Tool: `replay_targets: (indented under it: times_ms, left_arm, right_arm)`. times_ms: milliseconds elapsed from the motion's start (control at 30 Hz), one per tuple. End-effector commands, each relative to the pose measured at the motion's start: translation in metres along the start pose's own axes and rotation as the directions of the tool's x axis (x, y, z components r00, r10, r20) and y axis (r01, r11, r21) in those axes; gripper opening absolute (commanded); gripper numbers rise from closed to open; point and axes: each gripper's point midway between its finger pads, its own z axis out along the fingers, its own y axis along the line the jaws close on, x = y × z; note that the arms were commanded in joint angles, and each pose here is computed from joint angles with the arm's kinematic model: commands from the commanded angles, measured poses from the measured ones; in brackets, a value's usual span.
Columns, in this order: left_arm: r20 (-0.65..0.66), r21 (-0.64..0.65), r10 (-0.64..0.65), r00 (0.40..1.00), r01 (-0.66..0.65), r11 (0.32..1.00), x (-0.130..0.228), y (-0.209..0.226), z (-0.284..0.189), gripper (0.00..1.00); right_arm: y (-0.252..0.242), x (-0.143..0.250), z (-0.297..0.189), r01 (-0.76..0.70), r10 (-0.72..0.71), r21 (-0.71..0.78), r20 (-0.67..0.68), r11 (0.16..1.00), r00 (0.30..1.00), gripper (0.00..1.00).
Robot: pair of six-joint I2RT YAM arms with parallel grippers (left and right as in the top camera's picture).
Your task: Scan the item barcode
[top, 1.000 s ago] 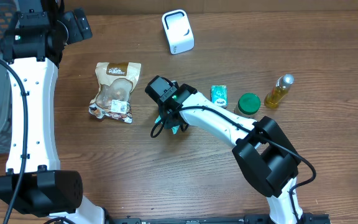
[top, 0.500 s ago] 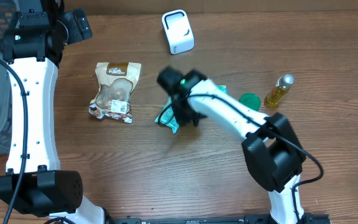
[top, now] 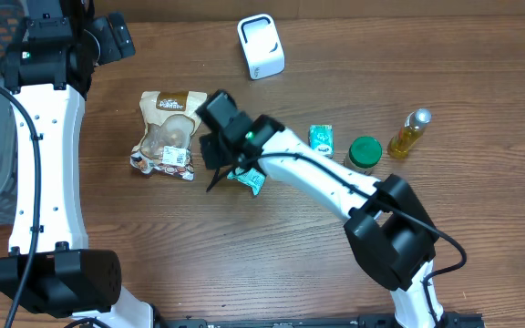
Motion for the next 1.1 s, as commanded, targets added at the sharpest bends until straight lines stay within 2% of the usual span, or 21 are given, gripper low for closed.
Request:
replay_targets:
  times_ms: [0,200,300,533,633,667,800,933,1067]
  left_arm:
    - [0.008,-0.015,-0.018,1.000,0.018,1.000,-0.003,0.004,0.000,1.00]
    - [0.008,-0.015,-0.017,1.000,0.018,1.000,-0.003,0.004,0.000,1.00]
    - [0.008,-0.015,-0.018,1.000,0.018,1.000,-0.003,0.004,0.000,1.00]
    - [0.008,-0.015,-0.017,1.000,0.018,1.000,-0.003,0.004,0.000,1.00]
    - [0.008,-0.015,-0.018,1.000,0.018,1.000,-0.003,0.004,0.000,1.00]
    - [0.008,-0.015,-0.018,1.000,0.018,1.000,-0.003,0.004,0.000,1.00]
    - [0.008,-0.015,-0.017,1.000,0.017,1.000,-0.003,0.004,0.000,1.00]
    - [0.008,-0.015,-0.018,1.000,0.018,1.000,-0.003,0.004,0.000,0.99]
    - [0.008,-0.015,-0.018,1.000,0.018,1.000,-0.003,0.004,0.000,1.00]
  right_arm:
    - [-0.008,0.018,0.020,-0.003,0.005,0.041,-0.033,0.999,0.999,0.10]
    - [-0.025,0.045,0.039,0.007,0.006,0.097,-0.130,0.995,0.992,0.15]
    - [-0.040,0.056,0.036,0.007,0.021,0.154,-0.177,0.988,0.984,0.15]
    - [-0.077,0.082,0.019,0.020,0.067,0.275,-0.303,0.961,0.951,0.24]
    - [-0.064,0.077,0.010,0.106,-0.037,0.190,-0.338,0.976,0.940,0.27]
    - [-0.051,0.066,0.001,0.156,-0.106,0.131,-0.329,0.979,0.938,0.28]
    - [-0.028,0.034,-0.027,0.235,-0.205,0.083,-0.265,0.969,0.942,0.29]
    - [-0.034,0.019,-0.041,0.313,-0.274,0.131,-0.248,0.941,0.929,0.33]
    - [-0.056,0.023,-0.043,0.334,-0.272,0.192,-0.288,0.923,0.918,0.31]
